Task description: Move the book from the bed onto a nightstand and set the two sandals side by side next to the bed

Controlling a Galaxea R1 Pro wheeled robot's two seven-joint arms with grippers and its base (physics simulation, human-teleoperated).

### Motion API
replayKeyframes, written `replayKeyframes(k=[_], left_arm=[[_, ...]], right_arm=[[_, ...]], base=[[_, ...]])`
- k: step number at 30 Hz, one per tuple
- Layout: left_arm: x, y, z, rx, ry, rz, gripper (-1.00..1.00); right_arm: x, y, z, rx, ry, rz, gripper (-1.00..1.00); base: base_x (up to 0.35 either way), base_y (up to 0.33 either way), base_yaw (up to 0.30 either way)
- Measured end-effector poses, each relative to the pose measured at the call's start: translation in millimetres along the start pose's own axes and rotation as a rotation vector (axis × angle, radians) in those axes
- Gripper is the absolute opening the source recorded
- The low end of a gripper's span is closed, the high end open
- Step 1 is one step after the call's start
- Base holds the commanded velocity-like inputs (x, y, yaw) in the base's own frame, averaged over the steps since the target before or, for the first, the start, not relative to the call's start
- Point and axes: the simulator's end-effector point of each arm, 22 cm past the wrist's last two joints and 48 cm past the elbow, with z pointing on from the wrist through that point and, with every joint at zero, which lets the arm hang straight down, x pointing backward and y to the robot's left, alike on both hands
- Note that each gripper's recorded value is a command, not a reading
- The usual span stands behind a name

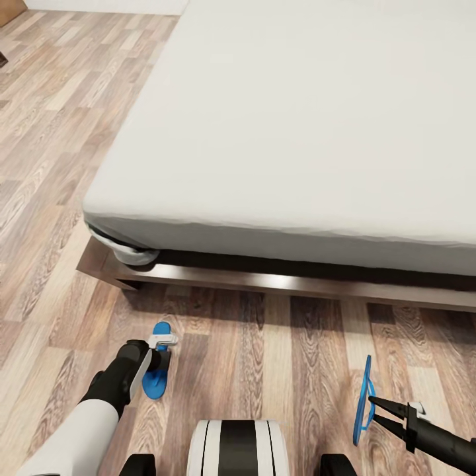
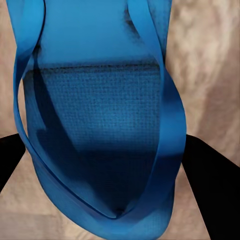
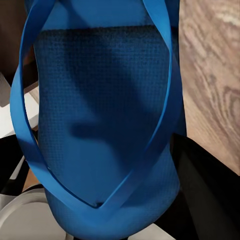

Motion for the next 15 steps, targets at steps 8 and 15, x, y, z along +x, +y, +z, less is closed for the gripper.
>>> replayKeyframes(k=[8, 15], left_arm=[[-5, 0, 0.1, -0.004, -0.026, 0.009, -1.00], [-10, 10, 3.2, -0.054, -0.067, 0.074, -1.00]], right_arm=[[0, 0, 0.0, -0.001, 0.000, 0.000, -1.00], [0, 0, 0.0, 0.000, 0.000, 0.000, -1.00]], base=[[0.002, 0.005, 0.000], [0.000, 0.000, 0.000]])
